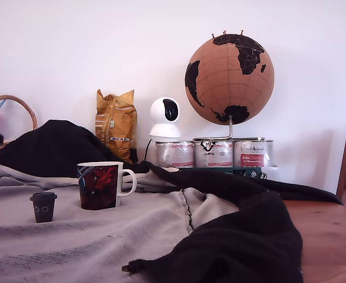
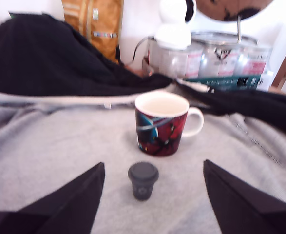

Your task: Pick the grey coffee capsule and place it inside the red coffee cup

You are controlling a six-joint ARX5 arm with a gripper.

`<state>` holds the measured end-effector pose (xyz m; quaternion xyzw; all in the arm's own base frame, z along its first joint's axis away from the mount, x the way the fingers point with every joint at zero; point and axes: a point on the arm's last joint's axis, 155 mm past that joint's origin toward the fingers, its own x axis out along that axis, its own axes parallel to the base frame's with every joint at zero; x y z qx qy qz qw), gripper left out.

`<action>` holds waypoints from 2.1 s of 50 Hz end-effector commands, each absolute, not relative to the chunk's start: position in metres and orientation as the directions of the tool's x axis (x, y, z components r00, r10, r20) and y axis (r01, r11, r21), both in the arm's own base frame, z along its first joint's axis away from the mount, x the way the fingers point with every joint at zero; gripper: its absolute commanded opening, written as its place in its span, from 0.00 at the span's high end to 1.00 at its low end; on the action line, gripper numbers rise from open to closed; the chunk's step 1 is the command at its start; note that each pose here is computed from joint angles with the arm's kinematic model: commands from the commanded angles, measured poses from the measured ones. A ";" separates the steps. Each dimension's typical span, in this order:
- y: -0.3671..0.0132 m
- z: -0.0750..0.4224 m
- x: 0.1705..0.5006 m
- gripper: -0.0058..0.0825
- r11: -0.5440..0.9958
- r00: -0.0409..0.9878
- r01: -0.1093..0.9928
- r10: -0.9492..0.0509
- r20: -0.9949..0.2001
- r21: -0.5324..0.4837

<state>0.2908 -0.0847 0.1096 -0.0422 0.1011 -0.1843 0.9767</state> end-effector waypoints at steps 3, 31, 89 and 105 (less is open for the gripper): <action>-0.086 0.088 0.290 0.26 0.927 0.899 0.357 -0.374 -0.226 -0.115; -0.110 0.028 0.358 0.26 0.897 0.803 0.428 -0.434 -0.410 -0.112; -0.129 0.088 0.444 0.65 0.901 0.874 0.418 -0.434 -0.216 -0.119; -0.162 0.128 0.472 0.65 0.874 0.860 0.470 -0.486 -0.160 -0.127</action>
